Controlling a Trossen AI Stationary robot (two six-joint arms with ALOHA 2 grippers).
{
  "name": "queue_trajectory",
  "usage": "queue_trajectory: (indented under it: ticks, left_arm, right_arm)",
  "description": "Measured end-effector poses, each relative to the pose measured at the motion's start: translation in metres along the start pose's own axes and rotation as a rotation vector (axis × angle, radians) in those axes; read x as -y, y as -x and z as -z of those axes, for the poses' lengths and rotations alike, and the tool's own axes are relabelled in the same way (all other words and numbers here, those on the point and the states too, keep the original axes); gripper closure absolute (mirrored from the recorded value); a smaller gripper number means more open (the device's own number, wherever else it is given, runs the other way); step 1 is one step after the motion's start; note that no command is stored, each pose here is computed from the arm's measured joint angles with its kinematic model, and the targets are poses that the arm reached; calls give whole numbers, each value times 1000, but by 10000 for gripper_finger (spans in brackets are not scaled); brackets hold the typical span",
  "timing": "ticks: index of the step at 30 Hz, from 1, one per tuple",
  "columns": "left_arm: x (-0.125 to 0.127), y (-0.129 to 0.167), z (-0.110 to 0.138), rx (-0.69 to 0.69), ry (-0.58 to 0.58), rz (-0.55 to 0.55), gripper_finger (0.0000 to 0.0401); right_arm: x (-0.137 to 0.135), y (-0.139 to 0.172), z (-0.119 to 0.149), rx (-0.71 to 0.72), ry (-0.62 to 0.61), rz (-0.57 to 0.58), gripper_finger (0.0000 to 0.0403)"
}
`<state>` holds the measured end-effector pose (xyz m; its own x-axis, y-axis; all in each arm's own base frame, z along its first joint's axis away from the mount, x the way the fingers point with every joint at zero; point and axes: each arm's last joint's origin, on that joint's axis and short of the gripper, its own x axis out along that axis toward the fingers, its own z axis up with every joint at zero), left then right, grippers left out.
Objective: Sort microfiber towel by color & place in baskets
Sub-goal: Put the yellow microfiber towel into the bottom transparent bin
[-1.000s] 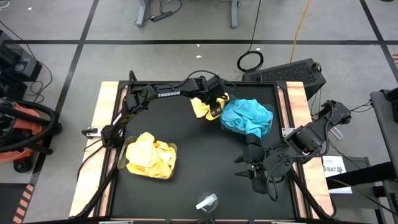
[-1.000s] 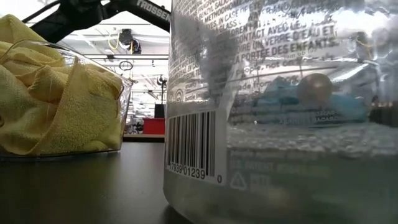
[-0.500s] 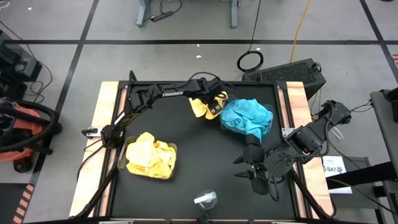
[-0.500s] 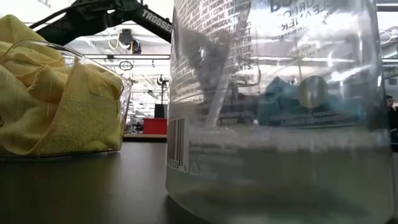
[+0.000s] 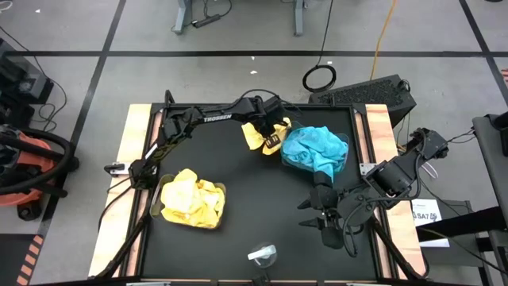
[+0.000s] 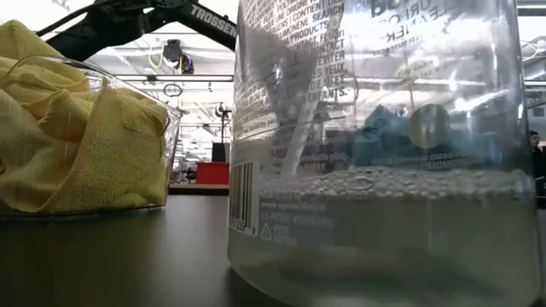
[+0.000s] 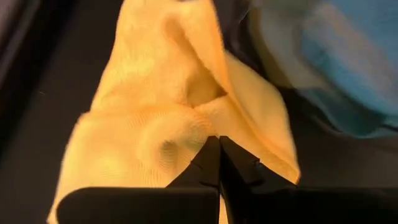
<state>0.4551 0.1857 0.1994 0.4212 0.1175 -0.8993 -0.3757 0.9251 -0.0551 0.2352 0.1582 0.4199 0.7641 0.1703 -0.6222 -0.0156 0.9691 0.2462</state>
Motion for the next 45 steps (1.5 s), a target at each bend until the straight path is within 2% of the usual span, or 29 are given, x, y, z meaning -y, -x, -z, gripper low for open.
queue_trajectory:
  ticks: [4, 10, 16, 19, 22, 25, 29, 32, 34, 38, 45]
  left_arm:
    - [3, 25, -8, 9, -50, 0, 399]
    - [13, 79, -20, 126, -113, -30, 400]
    - [24, 127, -15, 160, -204, -90, 400]
    - [25, 137, -10, 133, -247, -102, 396]
    - [21, 124, -6, 56, -301, -103, 358]
    - [16, 104, -5, 10, -284, -73, 288]
    - [12, 70, -11, 27, -159, -28, 178]
    - [9, 43, -13, 28, -102, -30, 120]
    - [7, 27, -13, 19, -84, -54, 104]
    - [1, -1, -10, -1, -10, -103, 98]
    - [-9, -22, -9, 9, 35, -138, 103]
  right_arm:
    - [0, 0, 0, 1, 30, 0, 206]
    - [2, 0, -1, -2, 74, 11, 206]
    - [6, 0, 1, 8, 103, 91, 206]
    - [9, -1, 0, 14, 122, 135, 206]
    - [13, -2, -2, 19, 130, 152, 206]
    - [17, -3, -4, 17, 120, 154, 206]
    - [18, -4, -5, 20, 106, 155, 206]
    - [17, -4, -6, 26, 101, 148, 206]
    - [17, -4, -6, 28, 97, 146, 206]
    - [17, -4, -6, 30, 74, 146, 206]
    - [17, -4, -6, 35, 60, 142, 206]
